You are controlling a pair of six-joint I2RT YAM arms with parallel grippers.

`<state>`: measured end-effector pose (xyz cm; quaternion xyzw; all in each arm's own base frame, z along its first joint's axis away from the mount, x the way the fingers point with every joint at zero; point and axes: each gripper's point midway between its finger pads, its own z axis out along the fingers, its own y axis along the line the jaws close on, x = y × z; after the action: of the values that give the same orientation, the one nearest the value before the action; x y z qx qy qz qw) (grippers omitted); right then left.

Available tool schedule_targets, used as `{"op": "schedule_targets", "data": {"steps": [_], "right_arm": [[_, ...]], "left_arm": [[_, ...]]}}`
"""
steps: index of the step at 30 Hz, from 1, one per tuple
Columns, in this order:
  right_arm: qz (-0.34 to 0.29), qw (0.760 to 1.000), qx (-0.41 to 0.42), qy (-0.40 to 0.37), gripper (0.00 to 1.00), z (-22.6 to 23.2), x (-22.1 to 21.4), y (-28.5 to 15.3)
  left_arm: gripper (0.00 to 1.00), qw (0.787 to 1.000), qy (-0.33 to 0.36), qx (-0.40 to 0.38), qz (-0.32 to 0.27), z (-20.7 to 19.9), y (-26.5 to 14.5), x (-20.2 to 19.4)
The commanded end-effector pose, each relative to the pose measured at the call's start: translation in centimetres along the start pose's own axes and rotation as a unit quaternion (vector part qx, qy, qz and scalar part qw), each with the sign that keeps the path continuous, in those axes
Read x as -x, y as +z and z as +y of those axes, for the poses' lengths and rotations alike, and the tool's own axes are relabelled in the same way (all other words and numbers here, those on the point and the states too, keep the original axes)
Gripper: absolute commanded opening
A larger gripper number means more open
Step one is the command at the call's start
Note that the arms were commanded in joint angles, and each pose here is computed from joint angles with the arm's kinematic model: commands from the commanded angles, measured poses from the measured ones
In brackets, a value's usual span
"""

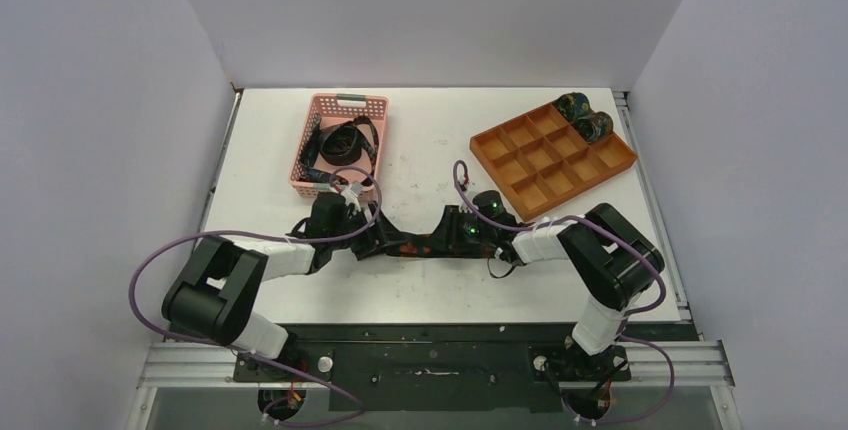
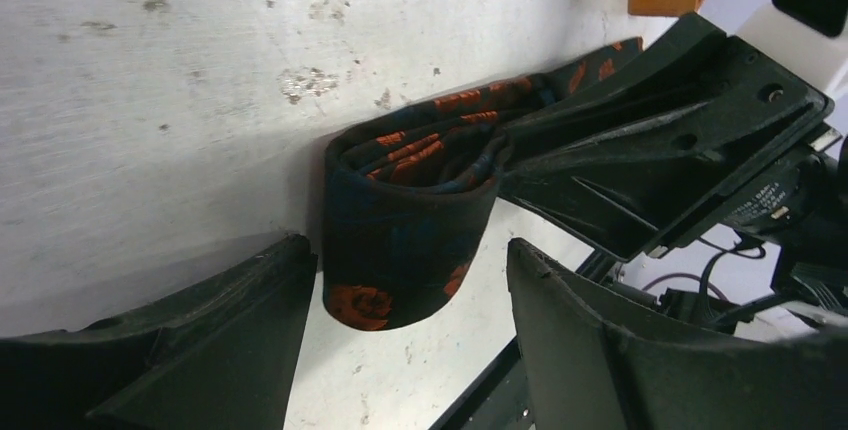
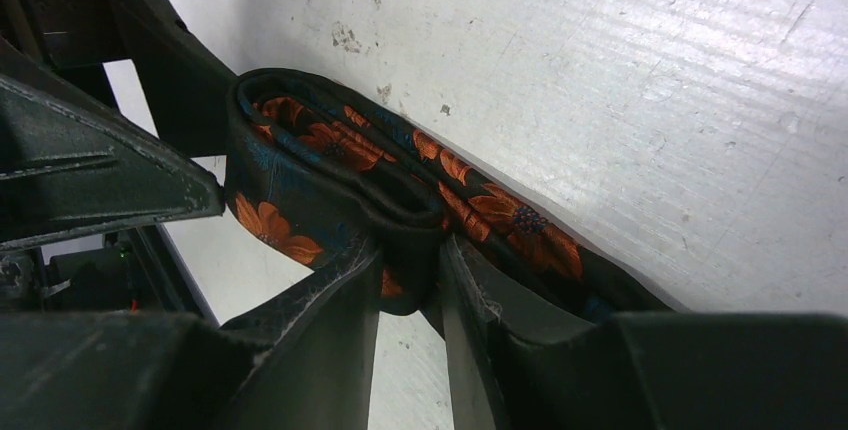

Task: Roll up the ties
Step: Roll the tie at the center of the board.

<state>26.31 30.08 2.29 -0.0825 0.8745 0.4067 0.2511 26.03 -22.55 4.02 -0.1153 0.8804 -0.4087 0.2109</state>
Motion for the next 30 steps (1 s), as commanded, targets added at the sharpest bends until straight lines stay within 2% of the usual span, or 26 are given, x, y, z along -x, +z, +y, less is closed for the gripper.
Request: {"op": "schedule_targets", "data": {"steps": [1,5,9,12,14,16,20,23,30], "right_arm": [[0.070,0.991,-0.110,0.034,0.29,-6.5,-5.5,-0.7],[0.072,0.990,-0.112,0.037,0.29,-6.7,-5.6,-0.7],[0.072,0.991,-0.109,0.036,0.28,-6.6,-5.6,-0.6],[0.074,0.991,-0.108,0.037,0.28,-6.6,-5.7,-0.6],[0.075,0.991,-0.108,0.037,0.29,-6.6,-5.8,-0.6],[0.075,0.991,-0.108,0.036,0.28,-6.5,-5.8,-0.7],[0.074,0.991,-0.110,0.034,0.29,-6.6,-5.7,-0.7],[0.075,0.991,-0.108,0.035,0.28,-6.6,-5.8,-0.6],[0.074,0.991,-0.104,0.034,0.28,-6.4,-5.6,-0.5]], "left_arm": [[0.68,0.998,0.023,-0.040,0.036,-1.2,0.7,-1.0],[0.65,0.997,0.018,-0.062,0.041,-1.8,1.2,-1.2],[0.51,0.996,0.012,-0.081,0.044,-2.4,1.7,-1.2],[0.45,0.996,0.010,-0.083,0.037,-2.6,1.9,-0.9],[0.48,0.997,0.005,-0.074,0.037,-2.3,1.9,-0.7],[0.61,0.999,0.004,-0.043,0.032,-1.1,1.6,-0.5],[0.71,0.999,0.024,0.027,0.013,1.2,0.2,0.5],[0.72,0.999,0.041,0.032,0.004,0.9,-0.2,1.3],[0.62,0.997,0.056,-0.015,0.049,-1.1,1.0,0.9]]}}
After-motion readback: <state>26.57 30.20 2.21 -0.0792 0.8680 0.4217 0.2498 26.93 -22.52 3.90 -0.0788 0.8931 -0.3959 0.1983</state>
